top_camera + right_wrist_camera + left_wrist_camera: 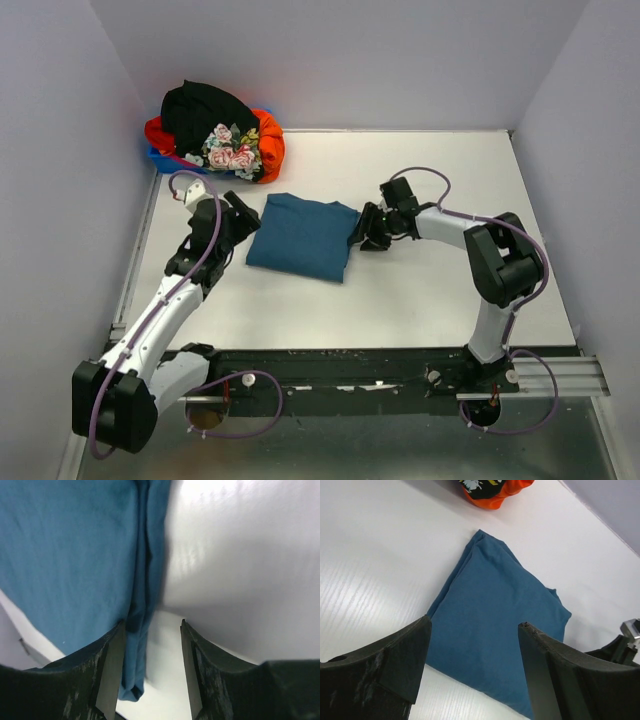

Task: Fold and stack the t-shirts
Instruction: Fold the long partially folded tshirt into a neat square, then put the neatly folded tshirt into the corner of the board with the right arm

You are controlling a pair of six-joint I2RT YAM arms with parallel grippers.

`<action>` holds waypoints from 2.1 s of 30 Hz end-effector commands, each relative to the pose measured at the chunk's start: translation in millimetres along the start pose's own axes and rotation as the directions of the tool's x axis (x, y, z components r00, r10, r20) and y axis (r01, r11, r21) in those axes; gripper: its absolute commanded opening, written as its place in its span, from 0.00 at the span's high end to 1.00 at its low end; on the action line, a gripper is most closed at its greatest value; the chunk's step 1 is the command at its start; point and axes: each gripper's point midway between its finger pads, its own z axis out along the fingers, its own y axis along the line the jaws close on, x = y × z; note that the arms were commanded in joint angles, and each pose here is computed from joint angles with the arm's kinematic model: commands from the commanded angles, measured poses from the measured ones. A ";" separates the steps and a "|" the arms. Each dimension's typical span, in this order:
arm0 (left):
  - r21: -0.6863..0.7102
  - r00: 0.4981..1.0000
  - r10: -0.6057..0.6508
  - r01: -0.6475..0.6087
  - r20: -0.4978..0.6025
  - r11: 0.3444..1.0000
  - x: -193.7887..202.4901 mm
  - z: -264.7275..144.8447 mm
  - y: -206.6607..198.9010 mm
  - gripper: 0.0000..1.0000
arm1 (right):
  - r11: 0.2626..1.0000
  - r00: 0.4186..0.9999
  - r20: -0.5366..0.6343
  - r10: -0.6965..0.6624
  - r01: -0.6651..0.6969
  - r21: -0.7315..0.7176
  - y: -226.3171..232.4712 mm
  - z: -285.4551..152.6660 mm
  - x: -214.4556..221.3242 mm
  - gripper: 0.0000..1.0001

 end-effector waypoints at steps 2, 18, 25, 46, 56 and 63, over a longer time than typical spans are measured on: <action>0.051 1.000 -0.010 0.011 -0.016 0.999 2.0 -19.4 -5.8 0.16 | 0.990 1.000 -0.006 -0.003 0.002 -0.139 26.5 -2.7 10.6 0.42; 0.095 1.000 -0.017 0.017 0.002 0.995 -5.3 -42.0 -9.3 0.16 | 0.987 0.996 0.087 -0.008 0.022 -0.159 34.6 -25.6 7.0 0.28; 0.103 1.000 -0.010 0.011 -0.007 0.995 -4.7 -43.4 -11.1 0.16 | 0.995 0.999 0.034 0.028 -0.024 -0.100 21.1 -3.9 14.3 0.45; 0.038 1.000 0.018 -0.018 0.014 0.999 -21.2 -59.3 -3.8 0.15 | 0.994 0.997 -0.057 -0.043 0.038 -0.099 78.4 60.7 36.4 0.80; -0.043 0.991 0.129 -0.128 0.021 0.991 -45.1 -85.8 5.7 0.15 | 0.967 0.991 -0.044 -0.124 0.111 -0.230 187.6 135.8 38.5 0.79; 0.016 0.980 0.185 -0.186 0.072 0.982 -61.1 -106.2 -3.3 0.15 | 0.925 0.989 0.018 -0.147 0.144 -0.350 247.4 163.0 30.8 0.73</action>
